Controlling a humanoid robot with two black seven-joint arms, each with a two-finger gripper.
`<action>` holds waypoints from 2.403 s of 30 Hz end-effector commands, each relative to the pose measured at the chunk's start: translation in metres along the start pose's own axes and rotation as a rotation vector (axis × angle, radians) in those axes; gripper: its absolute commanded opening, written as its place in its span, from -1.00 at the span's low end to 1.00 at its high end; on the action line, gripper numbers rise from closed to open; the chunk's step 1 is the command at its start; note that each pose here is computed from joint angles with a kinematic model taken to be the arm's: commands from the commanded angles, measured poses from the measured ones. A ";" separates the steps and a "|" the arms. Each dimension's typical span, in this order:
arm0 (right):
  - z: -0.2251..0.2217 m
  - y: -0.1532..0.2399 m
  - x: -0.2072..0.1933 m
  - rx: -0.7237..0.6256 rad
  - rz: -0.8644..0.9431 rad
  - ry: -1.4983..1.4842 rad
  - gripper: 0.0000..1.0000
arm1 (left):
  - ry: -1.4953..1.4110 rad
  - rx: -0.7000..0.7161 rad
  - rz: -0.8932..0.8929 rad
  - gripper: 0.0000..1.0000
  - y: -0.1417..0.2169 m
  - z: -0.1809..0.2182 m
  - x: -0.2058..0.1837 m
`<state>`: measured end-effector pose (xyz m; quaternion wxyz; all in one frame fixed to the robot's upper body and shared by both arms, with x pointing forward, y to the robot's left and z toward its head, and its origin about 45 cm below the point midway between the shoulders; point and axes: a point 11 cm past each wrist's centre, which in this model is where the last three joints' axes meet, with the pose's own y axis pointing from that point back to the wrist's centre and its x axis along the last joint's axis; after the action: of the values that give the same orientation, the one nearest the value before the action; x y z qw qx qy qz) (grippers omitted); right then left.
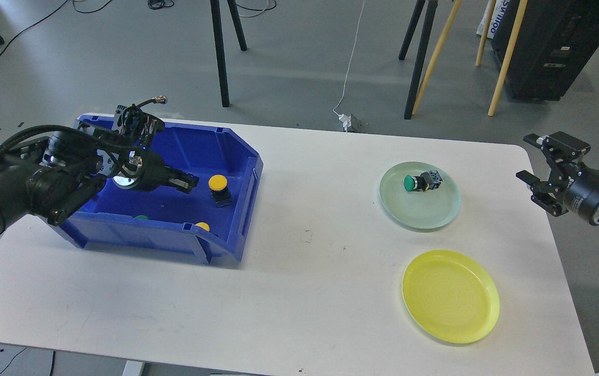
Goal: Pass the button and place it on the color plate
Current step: 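Grasp the yellow-topped button with the left gripper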
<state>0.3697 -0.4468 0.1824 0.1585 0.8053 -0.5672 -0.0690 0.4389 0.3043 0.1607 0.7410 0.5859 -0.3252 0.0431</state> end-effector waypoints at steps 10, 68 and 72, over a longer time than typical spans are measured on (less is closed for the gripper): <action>-0.003 -0.001 0.002 0.002 0.009 0.008 0.69 | -0.088 0.050 -0.117 0.55 -0.009 -0.005 -0.029; 0.003 0.001 0.001 -0.011 0.013 0.011 0.70 | -0.087 -0.005 -0.032 -0.41 -0.037 0.045 0.014; 0.003 0.001 0.001 -0.012 0.014 0.012 0.70 | -0.085 0.002 -0.027 -0.54 -0.036 0.042 0.015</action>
<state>0.3687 -0.4494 0.1804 0.1668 0.8007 -0.5715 -0.0662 0.4479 0.2492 0.1415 0.7273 0.5914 -0.3481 0.0065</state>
